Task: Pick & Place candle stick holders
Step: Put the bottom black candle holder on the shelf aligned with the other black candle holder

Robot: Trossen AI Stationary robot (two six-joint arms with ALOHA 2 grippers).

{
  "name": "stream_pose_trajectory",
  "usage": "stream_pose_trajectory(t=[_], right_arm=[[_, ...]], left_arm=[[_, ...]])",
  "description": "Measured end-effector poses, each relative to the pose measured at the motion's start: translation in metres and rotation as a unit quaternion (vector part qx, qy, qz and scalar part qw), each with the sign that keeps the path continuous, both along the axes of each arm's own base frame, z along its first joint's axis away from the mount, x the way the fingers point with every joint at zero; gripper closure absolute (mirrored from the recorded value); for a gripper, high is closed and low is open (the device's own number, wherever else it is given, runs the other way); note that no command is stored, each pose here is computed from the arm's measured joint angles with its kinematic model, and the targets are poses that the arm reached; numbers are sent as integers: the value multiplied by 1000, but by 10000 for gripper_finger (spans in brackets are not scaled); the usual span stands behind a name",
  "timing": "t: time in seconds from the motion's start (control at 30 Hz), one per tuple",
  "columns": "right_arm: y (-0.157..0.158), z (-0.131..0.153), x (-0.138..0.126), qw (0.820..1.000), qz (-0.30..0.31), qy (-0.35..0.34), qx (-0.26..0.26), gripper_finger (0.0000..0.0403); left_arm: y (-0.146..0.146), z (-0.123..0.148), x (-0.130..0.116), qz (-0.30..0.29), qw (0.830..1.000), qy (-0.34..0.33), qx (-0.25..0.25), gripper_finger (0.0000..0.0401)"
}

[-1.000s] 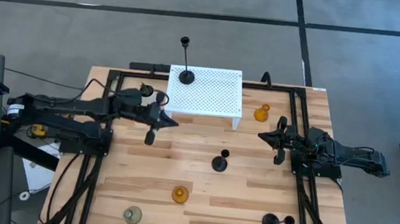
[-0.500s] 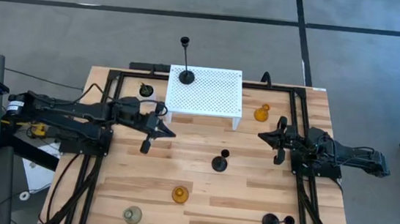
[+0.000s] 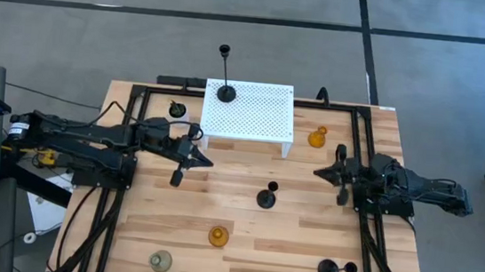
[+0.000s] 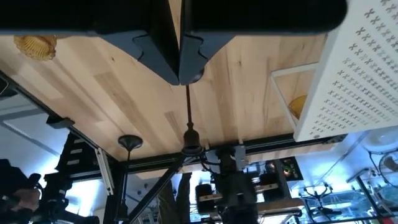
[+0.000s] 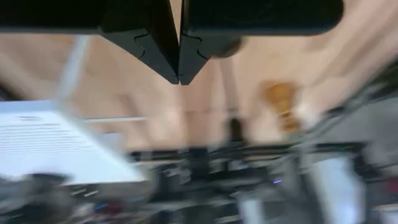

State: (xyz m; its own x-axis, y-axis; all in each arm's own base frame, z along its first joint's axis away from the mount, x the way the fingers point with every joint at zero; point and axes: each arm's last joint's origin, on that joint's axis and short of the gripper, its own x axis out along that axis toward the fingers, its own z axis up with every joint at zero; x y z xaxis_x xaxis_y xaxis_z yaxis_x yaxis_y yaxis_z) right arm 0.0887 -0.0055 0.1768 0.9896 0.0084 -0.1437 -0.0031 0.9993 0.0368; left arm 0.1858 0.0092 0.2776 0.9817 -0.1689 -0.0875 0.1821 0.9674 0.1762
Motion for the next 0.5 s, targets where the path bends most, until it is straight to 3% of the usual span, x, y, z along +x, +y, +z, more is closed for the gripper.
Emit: stream_pose_trajectory(t=[0.13, 0.2, 0.3, 0.5], right_arm=[[3, 7, -1, 999, 32, -21, 1, 403], [1, 11, -2, 1000, 1, -31, -7, 403], [-3, 20, -1, 993, -65, -75, 63, 403], [1, 31, -2, 979, -31, -132, 150, 403]], left_arm=[[0, 2, 0, 3, 1000, -7, -12, 390], [0, 3, 0, 3, 1000, -12, -12, 390], [0, 4, 0, 3, 1000, -21, -11, 390], [0, 6, 0, 3, 1000, -29, -10, 390]])
